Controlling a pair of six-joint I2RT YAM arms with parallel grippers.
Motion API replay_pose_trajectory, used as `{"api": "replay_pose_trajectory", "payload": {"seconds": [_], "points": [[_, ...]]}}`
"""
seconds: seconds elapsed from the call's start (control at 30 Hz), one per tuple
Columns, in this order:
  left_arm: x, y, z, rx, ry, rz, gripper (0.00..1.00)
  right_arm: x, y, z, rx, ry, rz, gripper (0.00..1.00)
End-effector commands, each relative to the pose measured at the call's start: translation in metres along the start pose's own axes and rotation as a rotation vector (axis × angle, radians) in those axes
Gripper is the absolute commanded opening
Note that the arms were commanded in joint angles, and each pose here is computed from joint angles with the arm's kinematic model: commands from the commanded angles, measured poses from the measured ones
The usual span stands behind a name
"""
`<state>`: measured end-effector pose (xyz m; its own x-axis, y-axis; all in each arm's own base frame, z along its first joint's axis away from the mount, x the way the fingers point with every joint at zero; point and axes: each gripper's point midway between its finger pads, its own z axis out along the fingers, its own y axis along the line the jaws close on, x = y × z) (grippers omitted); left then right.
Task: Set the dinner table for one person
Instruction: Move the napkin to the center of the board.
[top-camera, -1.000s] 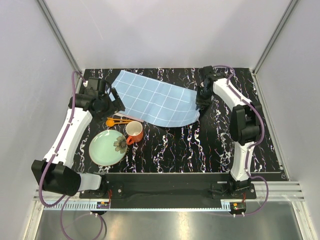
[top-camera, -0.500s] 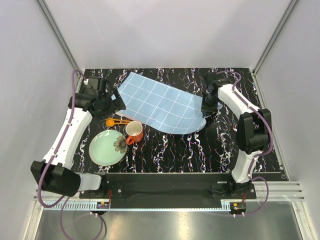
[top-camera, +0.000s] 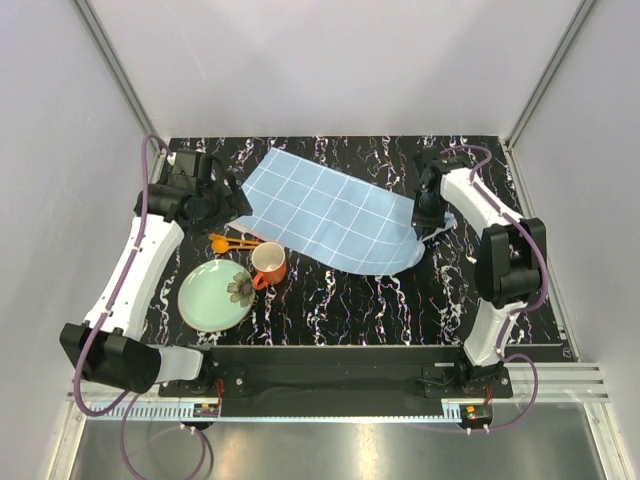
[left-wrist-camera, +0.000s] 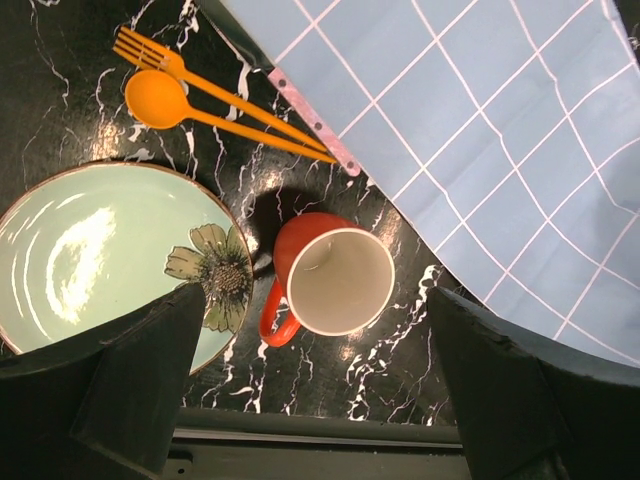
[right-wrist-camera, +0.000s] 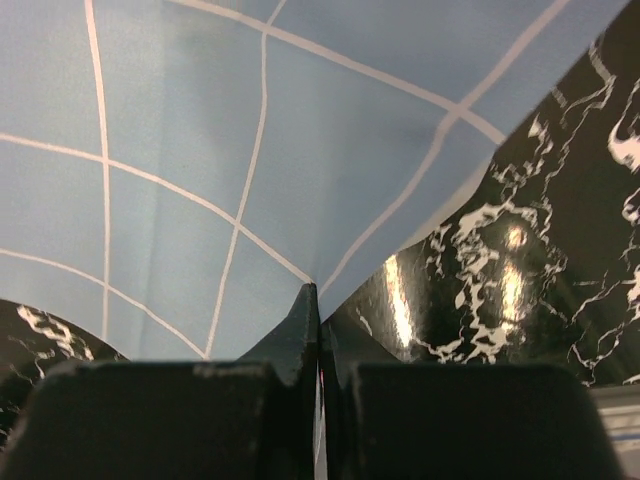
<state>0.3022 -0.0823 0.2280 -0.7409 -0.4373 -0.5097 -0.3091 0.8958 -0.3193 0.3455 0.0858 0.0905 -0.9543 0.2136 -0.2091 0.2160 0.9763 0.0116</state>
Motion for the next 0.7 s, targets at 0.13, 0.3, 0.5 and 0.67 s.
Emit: {"api": "replay_pose_trajectory", "payload": {"seconds": [0.13, 0.3, 0.5, 0.67], "points": [[-0.019, -0.013, -0.017, 0.034, -0.069, 0.007, 0.99, -0.082, -0.016, 0.01, 0.053, -0.114, 0.058, 0.0], [-0.02, -0.019, -0.018, 0.04, -0.076, 0.021, 0.99, -0.117, -0.011, 0.017, 0.015, -0.131, 0.061, 0.0], [-0.016, -0.025, -0.01, 0.024, -0.05, 0.043, 0.99, -0.134, -0.015, 0.035, 0.064, -0.108, 0.044, 0.06], [-0.015, -0.031, -0.006, 0.017, -0.044, 0.058, 0.99, -0.14, -0.022, 0.033, 0.103, -0.131, 0.044, 0.53]]}}
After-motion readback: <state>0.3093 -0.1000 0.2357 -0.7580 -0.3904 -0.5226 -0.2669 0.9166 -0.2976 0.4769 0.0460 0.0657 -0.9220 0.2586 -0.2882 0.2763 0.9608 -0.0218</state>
